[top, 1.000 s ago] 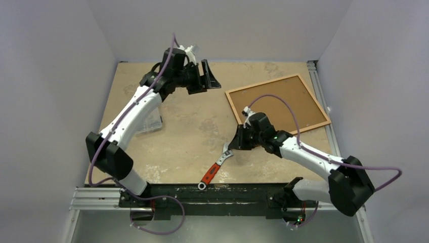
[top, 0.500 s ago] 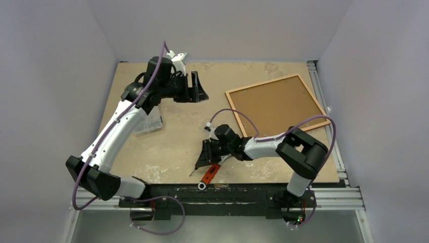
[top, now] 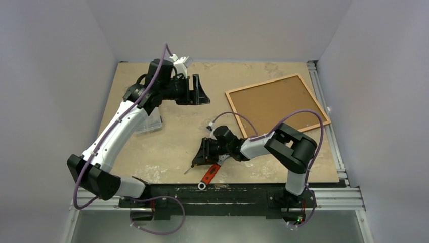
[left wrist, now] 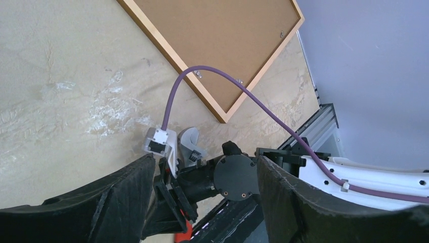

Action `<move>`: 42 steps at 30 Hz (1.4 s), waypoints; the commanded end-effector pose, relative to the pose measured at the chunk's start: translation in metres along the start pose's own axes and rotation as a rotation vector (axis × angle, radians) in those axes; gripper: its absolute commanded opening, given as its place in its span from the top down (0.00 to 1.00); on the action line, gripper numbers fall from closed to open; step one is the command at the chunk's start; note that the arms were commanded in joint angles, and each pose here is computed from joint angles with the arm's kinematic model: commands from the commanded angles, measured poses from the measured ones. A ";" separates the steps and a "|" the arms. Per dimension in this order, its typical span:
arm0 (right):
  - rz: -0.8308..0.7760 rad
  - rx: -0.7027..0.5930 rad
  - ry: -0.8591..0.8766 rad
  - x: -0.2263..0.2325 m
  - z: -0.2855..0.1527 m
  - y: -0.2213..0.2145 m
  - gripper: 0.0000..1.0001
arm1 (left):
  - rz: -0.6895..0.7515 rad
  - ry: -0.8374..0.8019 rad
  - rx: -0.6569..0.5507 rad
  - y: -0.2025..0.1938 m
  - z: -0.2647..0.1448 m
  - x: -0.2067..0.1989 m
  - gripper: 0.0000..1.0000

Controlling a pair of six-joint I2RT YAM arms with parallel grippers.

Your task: Take the photo out of the frame

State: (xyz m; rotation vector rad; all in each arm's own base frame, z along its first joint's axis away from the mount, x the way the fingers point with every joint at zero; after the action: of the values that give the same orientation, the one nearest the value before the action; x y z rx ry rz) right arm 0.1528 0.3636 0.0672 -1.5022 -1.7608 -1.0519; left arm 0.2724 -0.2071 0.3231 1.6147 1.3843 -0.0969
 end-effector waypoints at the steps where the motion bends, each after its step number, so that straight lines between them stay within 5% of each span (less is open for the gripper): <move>1: 0.081 -0.064 -0.042 -0.016 0.001 0.005 0.66 | -0.005 -0.062 -0.031 0.005 -0.005 -0.007 0.29; 17: 0.142 -0.097 -0.116 -0.038 -0.005 0.000 0.56 | -0.040 -0.084 -0.027 0.007 -0.004 -0.004 0.30; 26: -0.053 -0.127 -0.111 -0.007 -0.019 0.017 0.45 | -0.049 -0.088 -0.021 0.007 -0.002 -0.001 0.30; 34: -0.222 -0.284 -0.341 0.011 -0.089 0.031 0.31 | -0.054 -0.076 -0.035 0.008 -0.004 0.001 0.30; 42: -0.065 -0.661 -0.795 -0.039 -0.207 0.025 0.20 | -0.075 -0.186 0.018 0.002 0.010 -0.003 0.29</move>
State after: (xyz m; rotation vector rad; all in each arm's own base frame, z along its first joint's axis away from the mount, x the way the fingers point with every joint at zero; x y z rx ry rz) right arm 0.1736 0.2527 0.1601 -2.0061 -2.0535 -1.3718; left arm 0.2768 -0.2065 0.3157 1.5576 1.3857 -0.2106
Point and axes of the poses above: each gripper's point midway between its finger pads, its own z axis out along the fingers, its own x axis along the line the jaws close on, y = z × x, the point moved 5 cm from there along -z, back along the fingers, and after that the axes turned 4 degrees about -z, right-handed, at the moved point
